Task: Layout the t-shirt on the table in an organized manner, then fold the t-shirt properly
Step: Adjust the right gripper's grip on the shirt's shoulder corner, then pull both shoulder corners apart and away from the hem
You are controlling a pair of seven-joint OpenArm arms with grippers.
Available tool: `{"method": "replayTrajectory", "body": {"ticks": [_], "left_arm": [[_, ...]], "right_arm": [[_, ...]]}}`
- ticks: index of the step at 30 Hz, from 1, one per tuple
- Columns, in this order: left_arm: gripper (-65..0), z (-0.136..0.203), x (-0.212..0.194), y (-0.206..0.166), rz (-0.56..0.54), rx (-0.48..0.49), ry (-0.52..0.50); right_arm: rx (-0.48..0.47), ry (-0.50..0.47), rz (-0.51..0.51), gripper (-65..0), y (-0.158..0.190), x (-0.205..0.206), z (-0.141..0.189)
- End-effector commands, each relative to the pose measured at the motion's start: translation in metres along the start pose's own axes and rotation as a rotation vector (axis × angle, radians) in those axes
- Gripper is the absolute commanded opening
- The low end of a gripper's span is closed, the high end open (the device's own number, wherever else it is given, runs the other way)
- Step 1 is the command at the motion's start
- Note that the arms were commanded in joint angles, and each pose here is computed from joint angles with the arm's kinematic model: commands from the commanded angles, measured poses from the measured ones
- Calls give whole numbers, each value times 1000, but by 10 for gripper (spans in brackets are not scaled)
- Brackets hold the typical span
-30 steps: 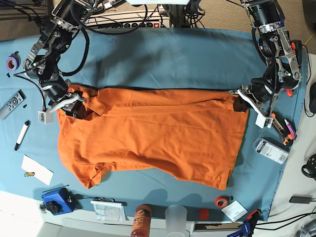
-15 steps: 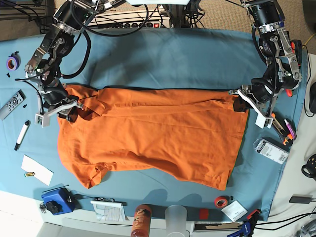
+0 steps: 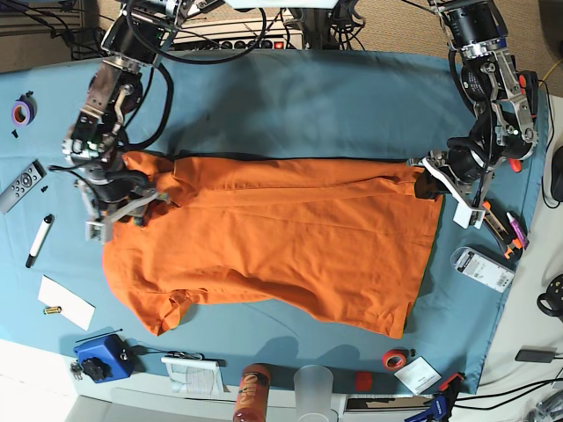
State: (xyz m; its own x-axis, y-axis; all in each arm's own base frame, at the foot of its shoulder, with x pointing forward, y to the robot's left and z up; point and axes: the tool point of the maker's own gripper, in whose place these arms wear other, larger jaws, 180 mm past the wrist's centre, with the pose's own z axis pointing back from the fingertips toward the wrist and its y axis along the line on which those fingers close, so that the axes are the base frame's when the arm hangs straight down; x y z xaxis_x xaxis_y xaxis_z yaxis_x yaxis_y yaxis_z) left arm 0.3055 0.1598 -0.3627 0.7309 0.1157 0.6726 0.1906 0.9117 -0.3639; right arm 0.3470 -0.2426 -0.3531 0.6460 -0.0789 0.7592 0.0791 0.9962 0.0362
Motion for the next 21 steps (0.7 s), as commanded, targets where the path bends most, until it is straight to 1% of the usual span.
{"method": "replayTrajectory", "body": {"ticks": [1, 4, 7, 8, 9, 11, 14, 17, 19, 21], "left_arm": [[-650, 4, 17, -2, -20, -7, -52], [-650, 4, 16, -2, -20, -7, -51], [-650, 4, 17, -2, -19, -8, -52], [-650, 4, 17, -2, -19, -7, -52], [-650, 4, 17, -2, -19, -7, -52], [-650, 4, 17, -2, -20, -7, -52], [-650, 4, 17, -2, -19, -9, -53], [-650, 4, 17, -3, -17, -13, -56], [-650, 4, 17, -3, -16, -13, -55], [-650, 4, 17, -3, -16, -13, -55]], "right_arm": [[1, -33, -1, -422, -1, 13, -3], [20, 16, -27, -422, 1, 2, -18], [26, 32, -38, -424, 2, 1, -23], [29, 32, -39, -440, 3, 1, -23], [28, 37, -38, -496, 3, 1, -22], [24, 68, -33, -650, 0, -4, -22], [24, 81, -14, -650, -2, -5, -20], [19, 58, 26, -650, -5, 7, -11], [13, 9, 56, -650, -6, 26, 2], [33, -54, 80, -650, 1, 49, 20]]}}
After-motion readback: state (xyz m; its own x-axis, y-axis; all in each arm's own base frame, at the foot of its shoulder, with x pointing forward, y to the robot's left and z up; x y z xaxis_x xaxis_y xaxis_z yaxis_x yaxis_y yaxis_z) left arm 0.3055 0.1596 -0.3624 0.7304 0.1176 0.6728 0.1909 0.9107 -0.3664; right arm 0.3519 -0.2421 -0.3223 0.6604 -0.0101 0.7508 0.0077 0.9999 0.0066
